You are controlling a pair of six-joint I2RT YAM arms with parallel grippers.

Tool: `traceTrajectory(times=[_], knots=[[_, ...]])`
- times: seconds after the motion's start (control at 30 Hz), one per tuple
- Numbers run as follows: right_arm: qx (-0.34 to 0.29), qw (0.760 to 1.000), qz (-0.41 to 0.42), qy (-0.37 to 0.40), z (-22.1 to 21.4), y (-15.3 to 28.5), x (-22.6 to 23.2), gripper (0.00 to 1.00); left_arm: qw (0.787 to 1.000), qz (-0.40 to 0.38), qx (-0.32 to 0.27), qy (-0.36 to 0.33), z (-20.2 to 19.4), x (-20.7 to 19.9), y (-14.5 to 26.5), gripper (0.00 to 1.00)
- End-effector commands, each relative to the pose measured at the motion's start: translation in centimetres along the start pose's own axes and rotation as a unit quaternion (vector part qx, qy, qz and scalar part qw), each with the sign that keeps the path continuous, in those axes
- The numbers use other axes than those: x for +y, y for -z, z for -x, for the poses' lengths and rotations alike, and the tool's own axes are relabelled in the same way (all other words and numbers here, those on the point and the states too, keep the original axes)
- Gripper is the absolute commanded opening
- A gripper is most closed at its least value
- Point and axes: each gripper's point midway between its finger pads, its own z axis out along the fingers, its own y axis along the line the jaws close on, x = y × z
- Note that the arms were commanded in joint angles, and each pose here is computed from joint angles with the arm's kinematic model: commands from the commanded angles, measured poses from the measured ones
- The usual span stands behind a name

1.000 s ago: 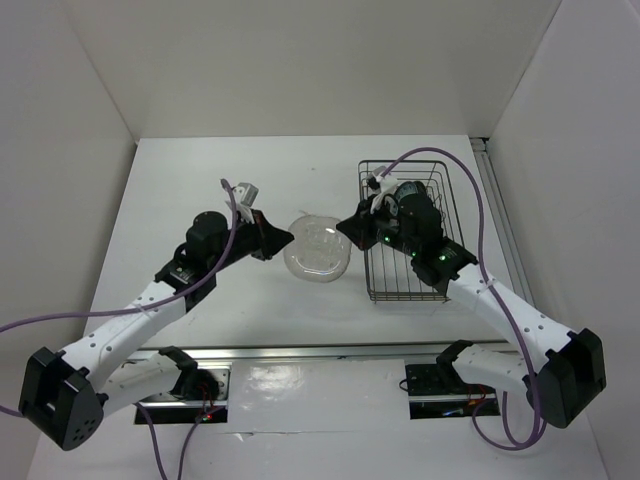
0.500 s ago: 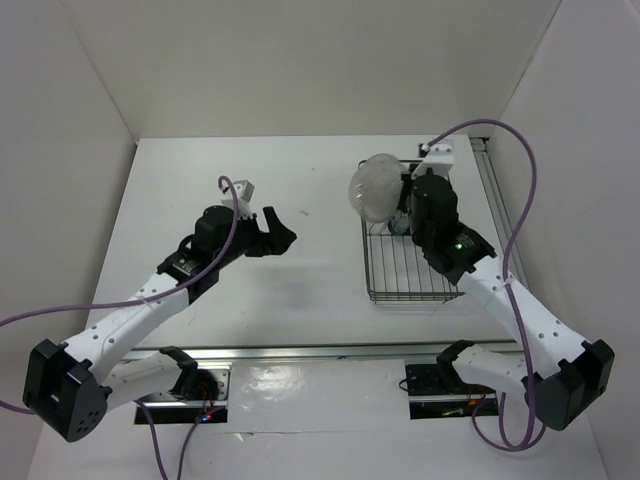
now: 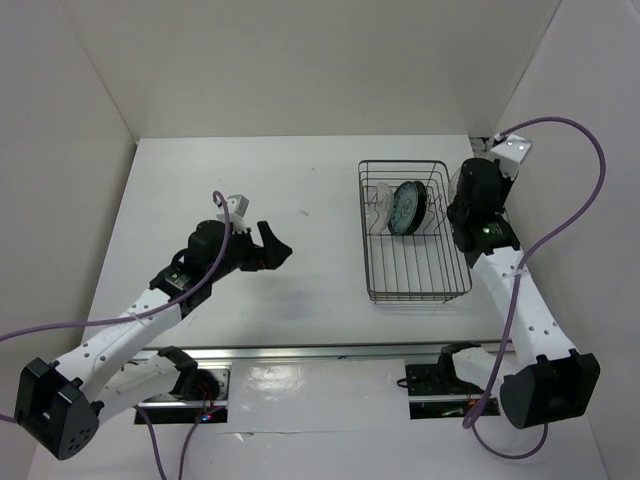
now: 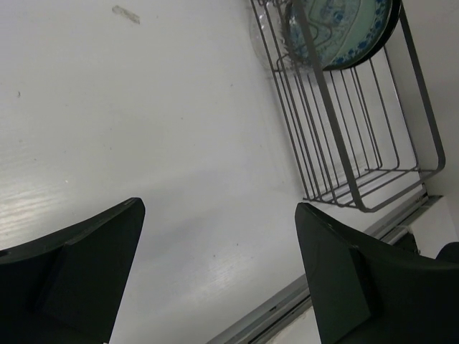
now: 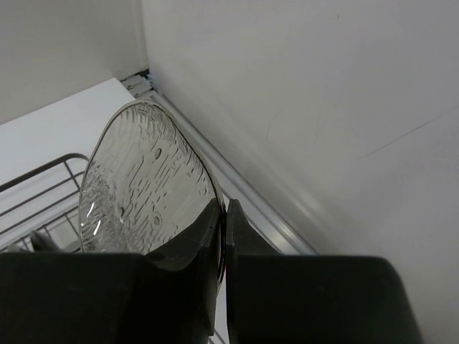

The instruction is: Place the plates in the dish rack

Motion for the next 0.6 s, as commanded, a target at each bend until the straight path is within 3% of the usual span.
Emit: traceTrajectory(times=[0.0,0.13,0.33,0.57], knots=[[-0.012,1.000,0.015,-0.019,0.1,-1.1,0.8,0.00,0.999,-0.045,-0.002,0.013,0.0,-1.6,-0.1,1.00],[0.000,1.000,0.022,0.000,-1.4,-2.4,2.3,0.00,0.998,-0.055,0.008,0.017,-1.5,-1.4,-0.4,1.00],[-0.039,0.996,0.076,0.021,-0.7,-2.9,4.1,0.00,0.997,-0.072,0.011,0.020,-1.7,-1.9,-0.2,1.00],[-0.049,0.995,0.063,0.055,-0.7,-4.8,4.0,0.00,0.996,-0.080,0.017,0.020,-2.1,-2.1,-0.2,1.00]])
